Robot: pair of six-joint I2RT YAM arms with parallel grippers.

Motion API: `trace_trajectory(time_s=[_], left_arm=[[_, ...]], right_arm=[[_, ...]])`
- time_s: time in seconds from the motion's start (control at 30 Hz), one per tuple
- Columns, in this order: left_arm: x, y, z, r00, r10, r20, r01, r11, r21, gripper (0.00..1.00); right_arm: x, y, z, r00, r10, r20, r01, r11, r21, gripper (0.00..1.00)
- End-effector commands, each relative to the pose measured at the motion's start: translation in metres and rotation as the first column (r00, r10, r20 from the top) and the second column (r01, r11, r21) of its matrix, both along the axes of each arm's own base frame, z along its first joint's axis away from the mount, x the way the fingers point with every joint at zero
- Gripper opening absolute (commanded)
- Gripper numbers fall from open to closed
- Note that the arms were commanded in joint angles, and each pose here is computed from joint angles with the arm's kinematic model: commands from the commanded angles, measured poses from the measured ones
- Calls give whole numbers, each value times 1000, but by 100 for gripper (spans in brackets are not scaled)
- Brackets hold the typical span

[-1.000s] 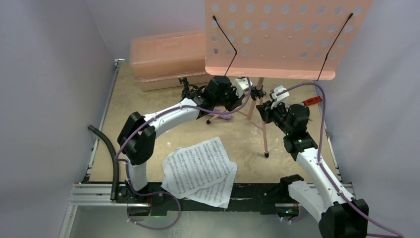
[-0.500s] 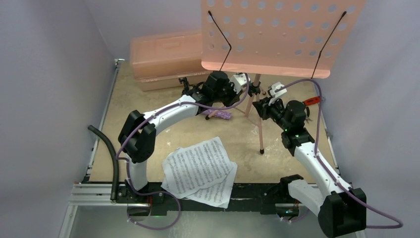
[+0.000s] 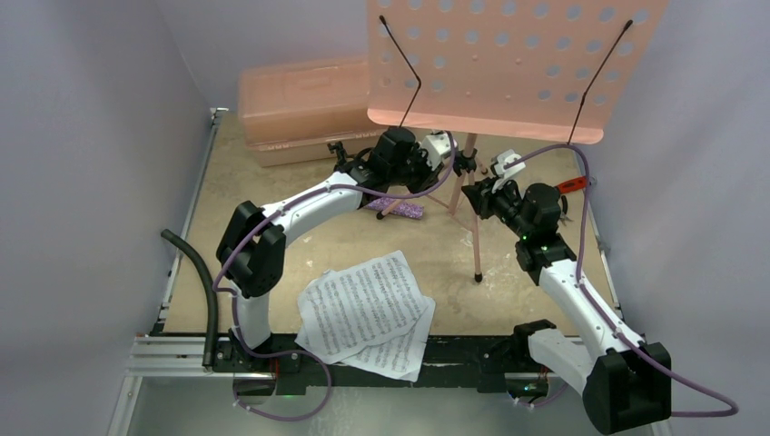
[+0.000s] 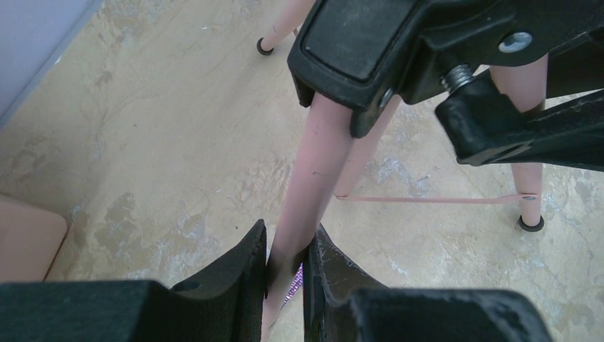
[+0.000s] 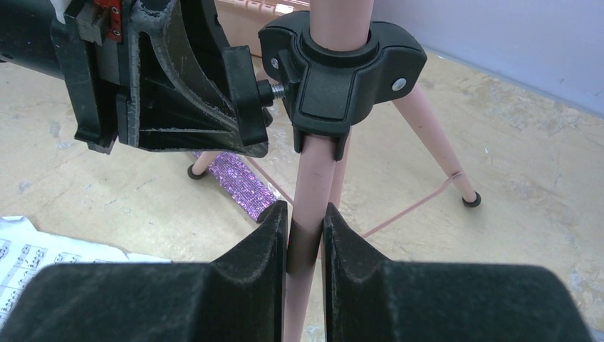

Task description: Set up the instrument practice props

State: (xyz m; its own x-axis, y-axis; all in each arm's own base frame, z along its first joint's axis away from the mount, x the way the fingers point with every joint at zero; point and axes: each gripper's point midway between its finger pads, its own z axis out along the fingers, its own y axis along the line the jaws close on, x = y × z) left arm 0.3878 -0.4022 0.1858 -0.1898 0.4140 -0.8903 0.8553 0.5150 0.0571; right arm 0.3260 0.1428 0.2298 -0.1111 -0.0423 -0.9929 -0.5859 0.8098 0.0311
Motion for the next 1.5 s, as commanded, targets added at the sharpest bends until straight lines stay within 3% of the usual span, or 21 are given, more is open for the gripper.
trace_trajectory(time_s=[0.0, 0.23, 0.5, 0.8, 1.17, 1.3, 1.47], left_arm=[[69, 51, -6, 958, 277, 68, -278, 961, 3, 0], [60, 51, -1, 965, 248, 83, -246, 969, -31, 0], [54, 53, 6, 967, 236, 99, -231, 971, -55, 25], [51, 55, 38, 960, 255, 119, -241, 963, -122, 40], [23, 69, 74, 955, 256, 147, -220, 949, -227, 49], [14, 84, 84, 936, 309, 167, -254, 925, -283, 65], [6, 98, 88, 922, 345, 177, -284, 911, -299, 67]], right_arm=[[-62, 58, 16, 917, 396, 35, -397, 917, 23, 0], [-61, 51, 8, 937, 349, 7, -349, 937, 9, 0], [-52, 43, 8, 957, 290, 0, -290, 957, -10, 33], [-49, 37, 9, 969, 245, 11, -245, 969, -21, 47], [-41, 30, 5, 982, 191, -6, -191, 981, -33, 51], [-39, 28, 3, 984, 177, -6, -177, 983, -40, 53], [-37, 28, 4, 985, 172, -3, -172, 984, -37, 54]])
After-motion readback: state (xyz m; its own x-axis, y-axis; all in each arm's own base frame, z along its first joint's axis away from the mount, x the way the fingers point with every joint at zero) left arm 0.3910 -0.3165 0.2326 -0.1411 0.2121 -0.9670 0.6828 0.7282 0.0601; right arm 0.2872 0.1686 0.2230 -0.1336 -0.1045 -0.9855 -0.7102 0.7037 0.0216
